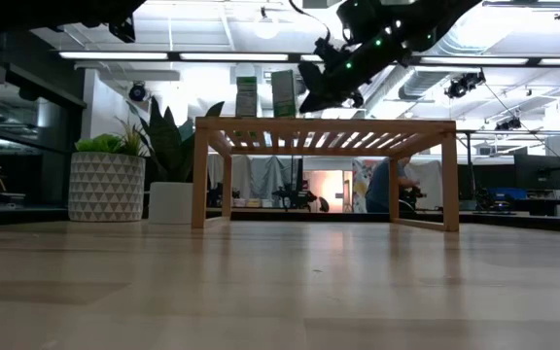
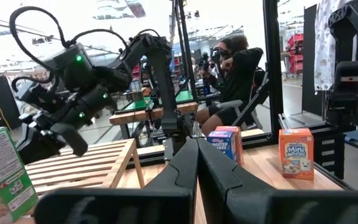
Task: Stack cereal on shelf
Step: Put the green cereal box on the shelf aligned with the other green cereal box
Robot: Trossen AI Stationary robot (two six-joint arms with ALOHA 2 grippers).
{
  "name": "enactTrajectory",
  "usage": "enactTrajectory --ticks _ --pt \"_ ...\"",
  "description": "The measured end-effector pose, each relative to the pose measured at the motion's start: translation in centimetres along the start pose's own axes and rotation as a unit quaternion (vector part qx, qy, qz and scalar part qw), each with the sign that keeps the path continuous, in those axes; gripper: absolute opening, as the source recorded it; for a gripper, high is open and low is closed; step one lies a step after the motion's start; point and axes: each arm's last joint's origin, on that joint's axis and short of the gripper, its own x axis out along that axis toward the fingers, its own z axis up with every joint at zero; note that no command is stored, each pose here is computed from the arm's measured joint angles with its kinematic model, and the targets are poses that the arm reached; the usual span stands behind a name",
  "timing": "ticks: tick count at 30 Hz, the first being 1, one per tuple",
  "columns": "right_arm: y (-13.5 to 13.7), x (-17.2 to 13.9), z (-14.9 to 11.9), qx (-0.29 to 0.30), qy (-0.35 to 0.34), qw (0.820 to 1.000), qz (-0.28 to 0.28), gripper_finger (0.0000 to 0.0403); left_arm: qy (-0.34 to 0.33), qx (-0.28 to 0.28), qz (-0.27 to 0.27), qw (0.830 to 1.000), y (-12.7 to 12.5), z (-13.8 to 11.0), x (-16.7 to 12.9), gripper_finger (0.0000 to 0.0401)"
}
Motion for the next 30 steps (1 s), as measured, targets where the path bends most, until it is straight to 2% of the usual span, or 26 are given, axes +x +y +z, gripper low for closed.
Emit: enactTrajectory --ticks 8,13,19,23,27,30 --pt "-0.2 0.7 0.0 0.015 -0.016 1.000 -0.011 0.0000 0.000 0.000 0.000 1.000 0.0 0.0 0.0 0.0000" --pt "-0.5 0.0 0.4 0.007 -0.020 1.000 -0.018 0.0000 0.000 0.000 0.000 1.000 0.0 0.0 0.0 0.0000" --pt "-0.9 -1.7 0.4 -0.010 0.033 0.999 -0.023 0.0000 0.003 0.000 -0.001 1.000 0.0 -0.1 0.0 0.0000" --pt "-0.4 -2.4 -0.5 -0.023 0.089 0.995 0.028 0.0000 0.003 0.000 -0.001 1.000 0.0 -0.1 0.0 0.0000" --pt "0.6 -2.3 -0.9 -0.037 0.100 0.989 0.106 0.0000 -0.001 0.000 0.000 1.000 0.0 0.0 0.0 0.0000" --pt "0.8 -2.2 -0.8 -0.053 0.090 0.990 0.092 0.0000 -0.001 0.000 0.000 1.000 0.0 0.0 0.0 0.0000"
